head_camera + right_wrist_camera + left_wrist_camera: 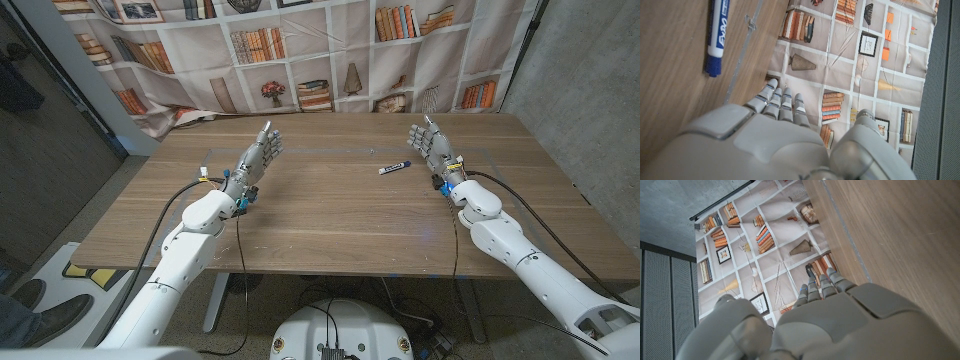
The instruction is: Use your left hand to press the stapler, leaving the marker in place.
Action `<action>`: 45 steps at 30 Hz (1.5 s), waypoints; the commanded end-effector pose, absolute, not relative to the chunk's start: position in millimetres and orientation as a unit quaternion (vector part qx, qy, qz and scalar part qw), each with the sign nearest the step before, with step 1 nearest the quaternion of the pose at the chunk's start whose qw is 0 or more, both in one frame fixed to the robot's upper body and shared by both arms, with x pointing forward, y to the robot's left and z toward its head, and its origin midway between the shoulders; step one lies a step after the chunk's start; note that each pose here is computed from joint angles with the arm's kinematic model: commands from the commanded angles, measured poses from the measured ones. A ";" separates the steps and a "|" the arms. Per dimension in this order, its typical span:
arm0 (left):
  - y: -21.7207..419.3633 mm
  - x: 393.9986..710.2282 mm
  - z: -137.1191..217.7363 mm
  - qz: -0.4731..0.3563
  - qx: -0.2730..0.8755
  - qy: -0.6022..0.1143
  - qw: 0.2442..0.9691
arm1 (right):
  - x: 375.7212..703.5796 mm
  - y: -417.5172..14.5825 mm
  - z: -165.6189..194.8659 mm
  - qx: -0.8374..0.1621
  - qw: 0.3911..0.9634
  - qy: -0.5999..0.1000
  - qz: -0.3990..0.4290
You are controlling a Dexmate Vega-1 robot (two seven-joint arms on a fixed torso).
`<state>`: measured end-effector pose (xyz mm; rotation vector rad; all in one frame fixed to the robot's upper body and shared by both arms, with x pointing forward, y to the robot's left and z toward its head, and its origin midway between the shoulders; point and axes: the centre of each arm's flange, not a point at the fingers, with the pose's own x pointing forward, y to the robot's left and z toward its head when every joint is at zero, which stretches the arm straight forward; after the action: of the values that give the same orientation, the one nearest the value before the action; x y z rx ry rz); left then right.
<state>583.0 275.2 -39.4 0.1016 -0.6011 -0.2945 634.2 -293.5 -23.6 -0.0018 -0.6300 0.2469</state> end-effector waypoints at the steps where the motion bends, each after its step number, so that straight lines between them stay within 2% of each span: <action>1: 284.4 553.9 -49.8 -0.143 0.048 -0.306 0.940 | 622.8 -285.0 -21.2 -0.003 0.942 -0.310 0.126; 13: 297.1 543.2 -63.3 -0.121 0.092 -0.287 0.946 | 614.6 -280.3 -32.4 -0.003 0.946 -0.303 0.119; 26: 306.1 528.2 -70.7 -0.100 0.101 -0.300 0.943 | 611.9 -274.9 -42.6 -0.006 0.947 -0.301 0.110; 45: 328.8 524.3 -75.4 -0.155 0.119 -0.307 0.931 | 592.0 -266.5 -52.3 -0.020 0.949 -0.300 0.090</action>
<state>524.9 316.2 -73.1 0.2279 -0.6144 -0.2586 603.8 -269.4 -46.5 -0.0245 -0.6184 0.2108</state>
